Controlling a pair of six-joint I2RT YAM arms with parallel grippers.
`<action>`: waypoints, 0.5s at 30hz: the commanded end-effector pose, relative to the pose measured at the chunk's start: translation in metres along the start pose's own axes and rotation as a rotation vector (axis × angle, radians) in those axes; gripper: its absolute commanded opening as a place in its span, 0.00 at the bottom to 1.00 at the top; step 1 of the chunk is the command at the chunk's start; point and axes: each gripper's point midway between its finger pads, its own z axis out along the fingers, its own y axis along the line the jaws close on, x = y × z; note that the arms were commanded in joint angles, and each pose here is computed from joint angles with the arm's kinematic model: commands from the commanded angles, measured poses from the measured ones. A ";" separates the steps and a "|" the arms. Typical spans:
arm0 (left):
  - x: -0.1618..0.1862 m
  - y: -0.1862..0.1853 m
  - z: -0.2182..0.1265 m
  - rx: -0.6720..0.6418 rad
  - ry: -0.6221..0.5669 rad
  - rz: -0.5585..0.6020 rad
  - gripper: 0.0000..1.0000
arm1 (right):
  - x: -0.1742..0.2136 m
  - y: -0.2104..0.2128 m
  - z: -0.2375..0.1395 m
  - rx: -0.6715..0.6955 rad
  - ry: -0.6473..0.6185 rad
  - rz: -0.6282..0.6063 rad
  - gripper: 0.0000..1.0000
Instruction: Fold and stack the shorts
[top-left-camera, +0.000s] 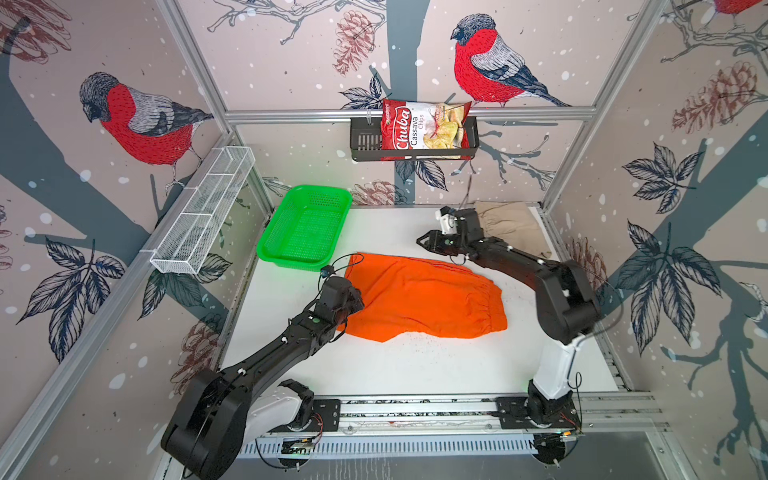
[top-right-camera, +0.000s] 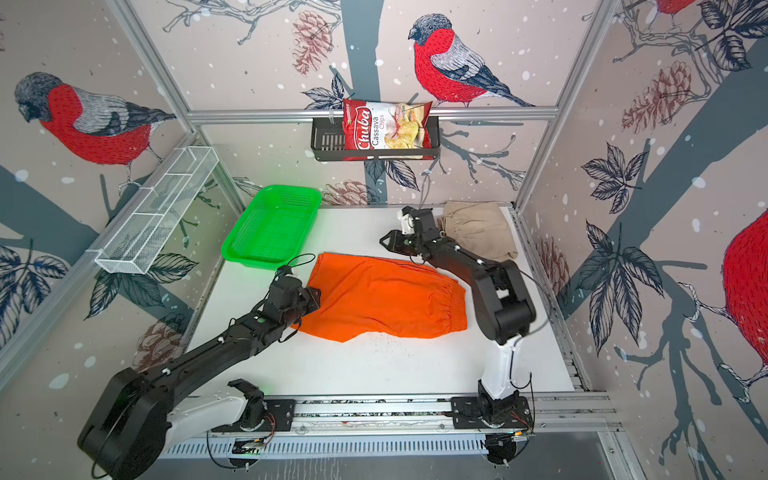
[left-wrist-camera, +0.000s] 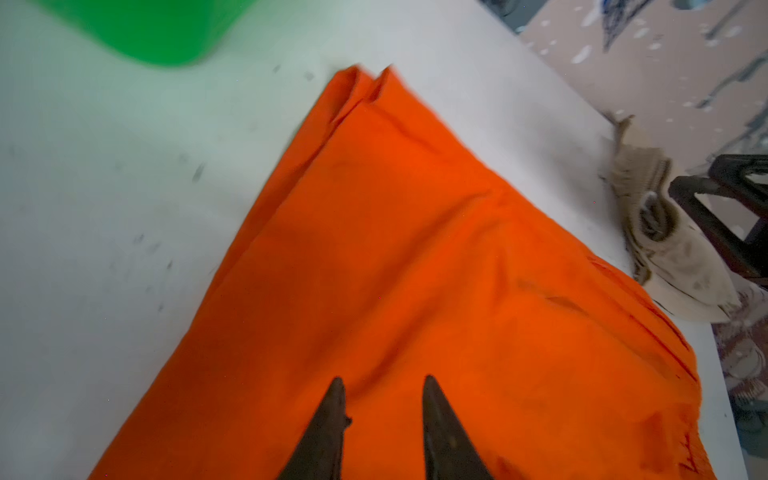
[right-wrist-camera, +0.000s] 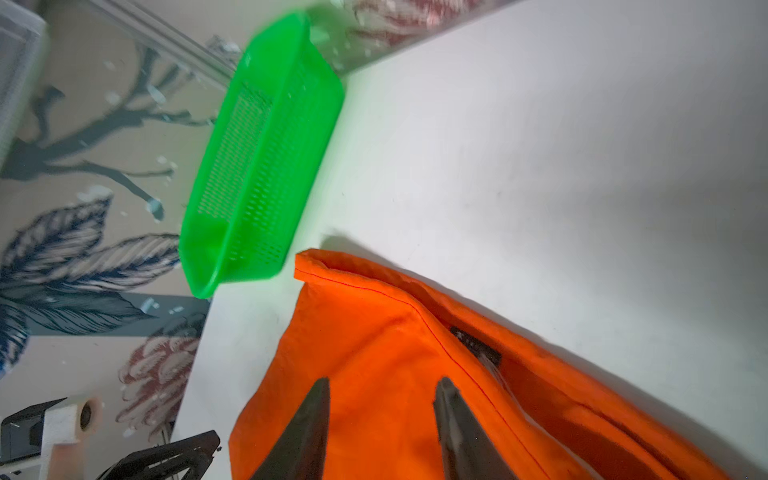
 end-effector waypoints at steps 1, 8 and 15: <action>-0.009 -0.021 -0.008 -0.015 -0.035 0.204 0.41 | 0.009 -0.023 -0.043 0.041 -0.029 0.044 0.43; 0.018 -0.137 0.005 0.236 -0.056 0.601 0.55 | 0.042 -0.097 -0.145 0.122 -0.124 0.239 0.44; 0.093 -0.251 0.026 0.538 -0.037 1.018 0.59 | 0.061 -0.147 -0.215 0.148 -0.265 0.431 0.45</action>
